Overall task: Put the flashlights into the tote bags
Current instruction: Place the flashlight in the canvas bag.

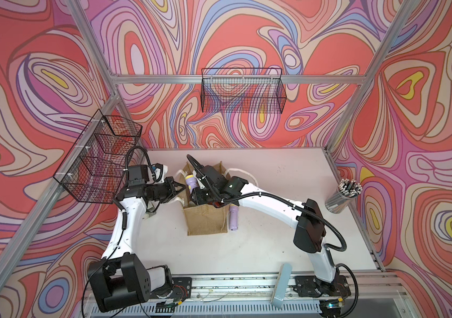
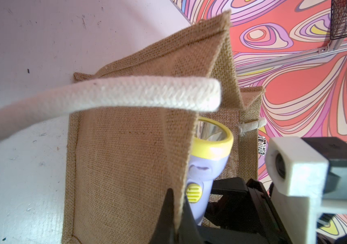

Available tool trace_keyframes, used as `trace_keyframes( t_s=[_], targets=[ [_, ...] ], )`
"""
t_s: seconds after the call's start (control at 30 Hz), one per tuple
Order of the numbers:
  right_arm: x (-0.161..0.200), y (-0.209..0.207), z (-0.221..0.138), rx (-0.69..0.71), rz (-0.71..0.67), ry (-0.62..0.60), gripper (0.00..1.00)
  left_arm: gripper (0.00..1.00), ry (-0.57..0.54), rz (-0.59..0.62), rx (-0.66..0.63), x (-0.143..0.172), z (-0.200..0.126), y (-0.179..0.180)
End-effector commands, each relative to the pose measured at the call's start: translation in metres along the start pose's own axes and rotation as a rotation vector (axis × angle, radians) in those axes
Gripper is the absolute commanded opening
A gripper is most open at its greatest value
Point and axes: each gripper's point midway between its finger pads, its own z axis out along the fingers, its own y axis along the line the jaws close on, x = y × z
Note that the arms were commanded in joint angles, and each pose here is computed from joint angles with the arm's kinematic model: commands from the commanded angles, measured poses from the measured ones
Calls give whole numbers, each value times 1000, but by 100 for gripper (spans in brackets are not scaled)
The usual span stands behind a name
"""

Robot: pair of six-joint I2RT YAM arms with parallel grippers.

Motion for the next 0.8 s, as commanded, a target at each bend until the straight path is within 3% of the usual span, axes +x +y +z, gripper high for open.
trace_keyframes(
  t_s=[0.0, 0.77],
  targets=[
    [9, -3, 13, 1, 33, 27, 16, 0, -8, 52, 60, 1, -6, -17],
    [61, -39, 57, 105, 154, 188, 17, 0, -7, 52, 67, 1, -7, -18]
  ],
)
